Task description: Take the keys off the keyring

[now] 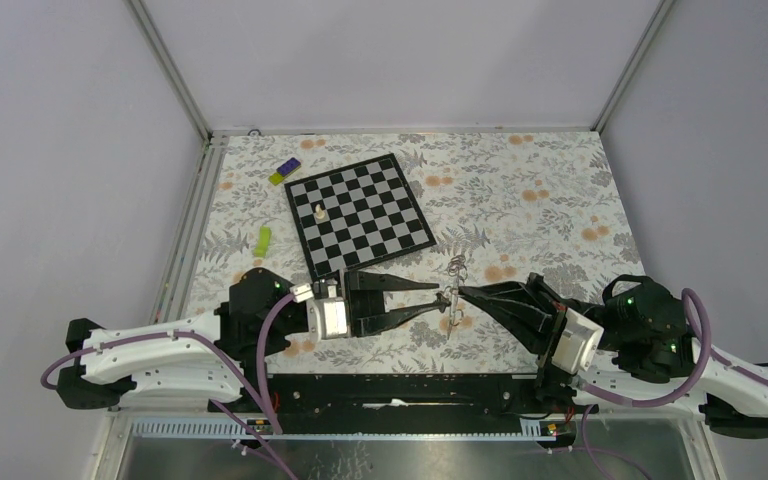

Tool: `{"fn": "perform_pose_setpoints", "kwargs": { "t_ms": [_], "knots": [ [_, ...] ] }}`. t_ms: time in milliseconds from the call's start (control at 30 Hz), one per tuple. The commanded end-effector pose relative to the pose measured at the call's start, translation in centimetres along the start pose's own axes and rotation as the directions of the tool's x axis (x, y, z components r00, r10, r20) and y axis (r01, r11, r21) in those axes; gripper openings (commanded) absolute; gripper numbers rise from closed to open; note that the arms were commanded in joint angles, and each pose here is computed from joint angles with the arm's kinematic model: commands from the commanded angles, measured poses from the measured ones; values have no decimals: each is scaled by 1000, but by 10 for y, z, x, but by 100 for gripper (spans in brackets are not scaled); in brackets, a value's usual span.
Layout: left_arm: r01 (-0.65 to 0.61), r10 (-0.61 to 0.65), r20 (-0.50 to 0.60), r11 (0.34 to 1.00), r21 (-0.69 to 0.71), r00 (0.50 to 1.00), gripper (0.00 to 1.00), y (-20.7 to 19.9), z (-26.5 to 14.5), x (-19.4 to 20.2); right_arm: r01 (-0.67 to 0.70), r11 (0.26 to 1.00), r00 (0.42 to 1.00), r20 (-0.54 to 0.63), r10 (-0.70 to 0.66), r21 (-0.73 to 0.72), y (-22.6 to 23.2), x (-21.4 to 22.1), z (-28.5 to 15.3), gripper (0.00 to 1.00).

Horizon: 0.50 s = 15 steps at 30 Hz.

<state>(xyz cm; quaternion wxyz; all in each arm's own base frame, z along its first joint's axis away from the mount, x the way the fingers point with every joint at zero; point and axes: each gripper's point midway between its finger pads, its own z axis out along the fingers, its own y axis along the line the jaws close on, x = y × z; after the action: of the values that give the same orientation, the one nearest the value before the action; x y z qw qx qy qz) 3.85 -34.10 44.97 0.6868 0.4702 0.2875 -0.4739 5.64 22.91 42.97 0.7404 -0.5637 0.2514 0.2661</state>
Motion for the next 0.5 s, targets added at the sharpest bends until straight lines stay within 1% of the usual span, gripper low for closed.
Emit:
{"fn": "perform_pose_setpoints", "kwargs": {
  "t_ms": [0, 467],
  "knots": [
    [8, -9, 47, 1000, 16, 999, 31, -1, 3, -16, 36, 995, 996, 77, -43, 92, -23, -21, 0, 0],
    [11, -12, 43, 999, 33, 999, 31, -4, 6, -14, 36, 996, 997, 72, -42, 85, -21, -18, 2, 0]
  ]
}}
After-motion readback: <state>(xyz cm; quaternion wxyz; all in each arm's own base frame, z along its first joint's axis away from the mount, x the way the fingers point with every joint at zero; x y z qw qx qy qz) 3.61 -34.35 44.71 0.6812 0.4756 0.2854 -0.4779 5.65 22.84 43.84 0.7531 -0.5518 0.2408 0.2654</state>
